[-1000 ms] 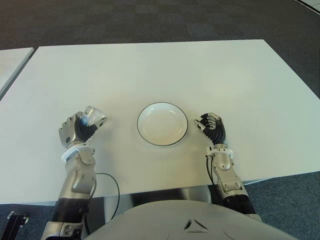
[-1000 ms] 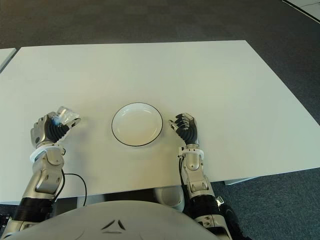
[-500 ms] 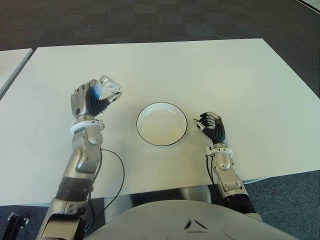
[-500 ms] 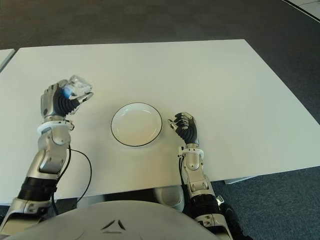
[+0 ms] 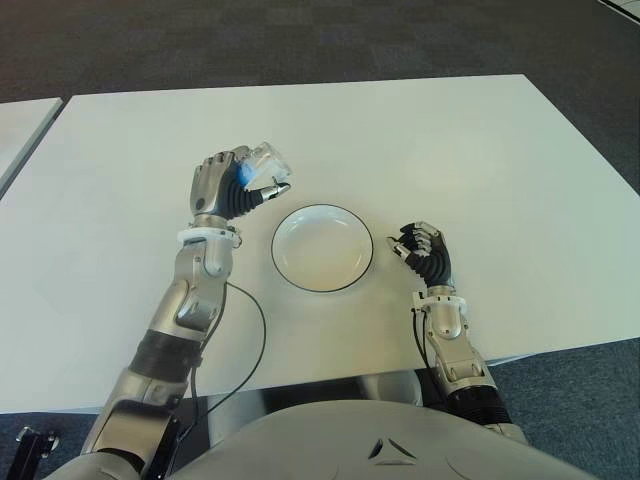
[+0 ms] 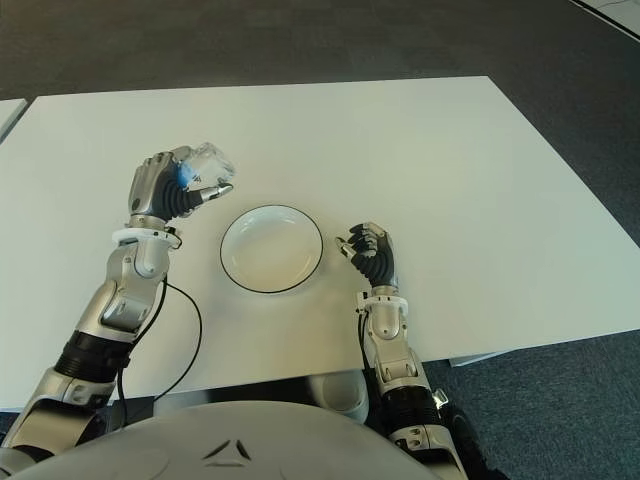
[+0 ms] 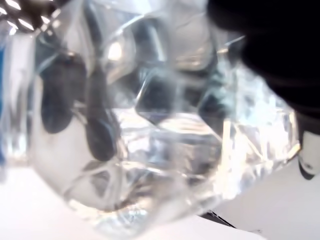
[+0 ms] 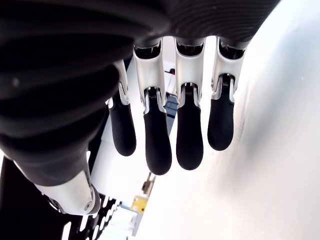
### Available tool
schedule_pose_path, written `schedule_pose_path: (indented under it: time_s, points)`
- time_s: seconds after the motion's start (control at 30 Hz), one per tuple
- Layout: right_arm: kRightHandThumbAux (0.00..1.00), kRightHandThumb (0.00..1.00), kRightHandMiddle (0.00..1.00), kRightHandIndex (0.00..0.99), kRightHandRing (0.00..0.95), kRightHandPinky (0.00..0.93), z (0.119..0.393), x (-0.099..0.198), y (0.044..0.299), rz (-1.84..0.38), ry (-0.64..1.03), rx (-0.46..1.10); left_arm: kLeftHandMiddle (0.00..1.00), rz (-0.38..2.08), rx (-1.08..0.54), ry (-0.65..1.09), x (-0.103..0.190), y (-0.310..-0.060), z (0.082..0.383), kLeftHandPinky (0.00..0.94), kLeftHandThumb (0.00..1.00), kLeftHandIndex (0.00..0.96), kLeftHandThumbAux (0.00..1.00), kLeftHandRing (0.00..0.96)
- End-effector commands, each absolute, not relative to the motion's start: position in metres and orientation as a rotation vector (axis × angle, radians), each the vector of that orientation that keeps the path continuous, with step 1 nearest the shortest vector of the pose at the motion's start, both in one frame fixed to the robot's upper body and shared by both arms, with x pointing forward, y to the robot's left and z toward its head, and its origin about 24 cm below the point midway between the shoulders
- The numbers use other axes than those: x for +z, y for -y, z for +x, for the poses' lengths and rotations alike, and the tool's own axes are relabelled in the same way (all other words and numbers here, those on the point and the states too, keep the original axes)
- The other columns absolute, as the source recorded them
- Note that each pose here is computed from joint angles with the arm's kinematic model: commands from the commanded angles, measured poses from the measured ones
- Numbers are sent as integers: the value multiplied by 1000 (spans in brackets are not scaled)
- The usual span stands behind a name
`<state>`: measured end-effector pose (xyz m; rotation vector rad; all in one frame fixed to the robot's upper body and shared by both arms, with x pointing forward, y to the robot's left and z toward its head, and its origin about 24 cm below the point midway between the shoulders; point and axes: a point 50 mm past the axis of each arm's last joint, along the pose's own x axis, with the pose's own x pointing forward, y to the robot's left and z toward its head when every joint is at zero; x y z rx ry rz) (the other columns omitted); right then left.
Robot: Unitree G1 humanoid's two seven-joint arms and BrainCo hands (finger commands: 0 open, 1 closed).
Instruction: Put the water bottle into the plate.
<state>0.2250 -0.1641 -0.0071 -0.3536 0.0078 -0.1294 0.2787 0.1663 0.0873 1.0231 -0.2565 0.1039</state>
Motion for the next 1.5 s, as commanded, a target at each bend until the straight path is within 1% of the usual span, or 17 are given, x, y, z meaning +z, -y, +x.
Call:
schedule_pose_path:
  time_s: [0.03,0.23,0.37,0.5,0.73,0.87,1.13,1.33,1.5]
  points:
    - [732,703,573,427,562,507,224,-9,167,-344,-26,-134,535,1061,24,311,91,-153,290,798,850,393,670,844]
    - [732,703,576,427,561,514,224,-10,167,-342,-29,-141,537,1099,-75,320,84,-130,299,796,850,393,670,837]
    - [732,703,573,427,556,515,224,-10,168,-341,-33,-147,539,1125,-135,316,81,-120,302,800,850,394,670,835]
    - [732,704,564,427,543,493,225,-10,168,-344,-36,-157,541,1148,-209,295,77,-110,304,812,850,395,670,835]
    - [732,704,562,428,535,486,224,-10,167,-352,-36,-164,538,1199,-361,252,51,-93,306,797,849,395,670,819]
    - [732,703,563,428,538,491,224,-9,166,-352,-26,-159,538,1225,-430,259,37,-88,305,814,848,392,671,822]
    - [734,701,558,427,537,453,223,-9,166,-360,-22,-157,545,1294,-547,288,23,-82,302,821,848,394,670,831]
    - [734,701,560,426,538,451,222,-8,165,-363,-24,-157,549,1320,-628,292,14,-81,299,820,849,396,670,832]
    - [735,701,563,426,542,461,222,-8,165,-355,-17,-154,551,1353,-671,309,6,-79,295,849,849,396,670,840]
